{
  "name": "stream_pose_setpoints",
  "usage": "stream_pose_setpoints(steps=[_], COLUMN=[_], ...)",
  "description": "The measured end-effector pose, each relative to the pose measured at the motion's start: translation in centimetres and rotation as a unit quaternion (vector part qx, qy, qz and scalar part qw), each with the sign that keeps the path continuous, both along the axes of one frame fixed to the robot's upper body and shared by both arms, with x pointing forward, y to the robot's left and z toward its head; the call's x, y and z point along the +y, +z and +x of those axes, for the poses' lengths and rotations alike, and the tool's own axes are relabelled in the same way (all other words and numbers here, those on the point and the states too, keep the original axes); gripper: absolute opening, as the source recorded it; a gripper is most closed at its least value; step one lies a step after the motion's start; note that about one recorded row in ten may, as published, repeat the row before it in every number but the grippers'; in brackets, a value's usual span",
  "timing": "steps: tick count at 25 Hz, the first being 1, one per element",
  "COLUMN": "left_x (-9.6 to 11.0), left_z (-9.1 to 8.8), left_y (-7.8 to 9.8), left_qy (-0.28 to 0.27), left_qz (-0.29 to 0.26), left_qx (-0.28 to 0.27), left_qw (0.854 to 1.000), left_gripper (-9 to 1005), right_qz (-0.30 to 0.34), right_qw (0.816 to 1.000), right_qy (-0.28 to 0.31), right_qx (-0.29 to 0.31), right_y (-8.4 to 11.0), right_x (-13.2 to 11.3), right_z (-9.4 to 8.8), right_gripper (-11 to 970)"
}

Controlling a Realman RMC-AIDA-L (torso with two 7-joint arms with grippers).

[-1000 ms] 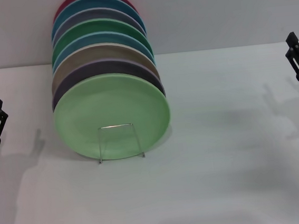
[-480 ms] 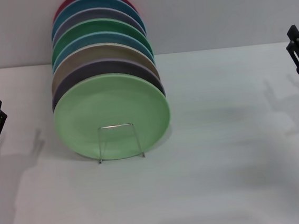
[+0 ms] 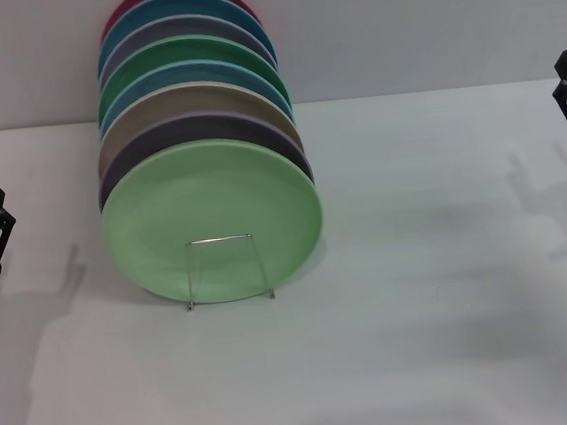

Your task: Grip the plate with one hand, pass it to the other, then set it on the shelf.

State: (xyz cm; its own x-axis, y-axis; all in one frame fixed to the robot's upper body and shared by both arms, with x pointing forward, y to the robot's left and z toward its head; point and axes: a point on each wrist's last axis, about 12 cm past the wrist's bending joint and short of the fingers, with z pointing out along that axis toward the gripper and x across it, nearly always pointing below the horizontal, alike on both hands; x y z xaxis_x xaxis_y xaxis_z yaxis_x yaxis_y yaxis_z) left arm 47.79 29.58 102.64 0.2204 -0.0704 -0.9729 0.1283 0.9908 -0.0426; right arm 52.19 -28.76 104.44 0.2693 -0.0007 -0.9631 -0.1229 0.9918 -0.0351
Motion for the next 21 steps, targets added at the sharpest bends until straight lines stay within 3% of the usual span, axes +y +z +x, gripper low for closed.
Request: stream_pose_setpoints(steps=[21], left_x=[-0.23], left_z=[0.14], left_y=[0.00], left_qy=[-0.001], left_qz=[-0.005], left_qx=[0.002], left_qw=[1.000], left_gripper=[849], right_qz=[0.000], right_qw=[1.000], right_qy=[0.001], right_qx=[0.003], right_y=[-0.05], right_x=[0.08], right_z=[0.08], right_gripper=[624])
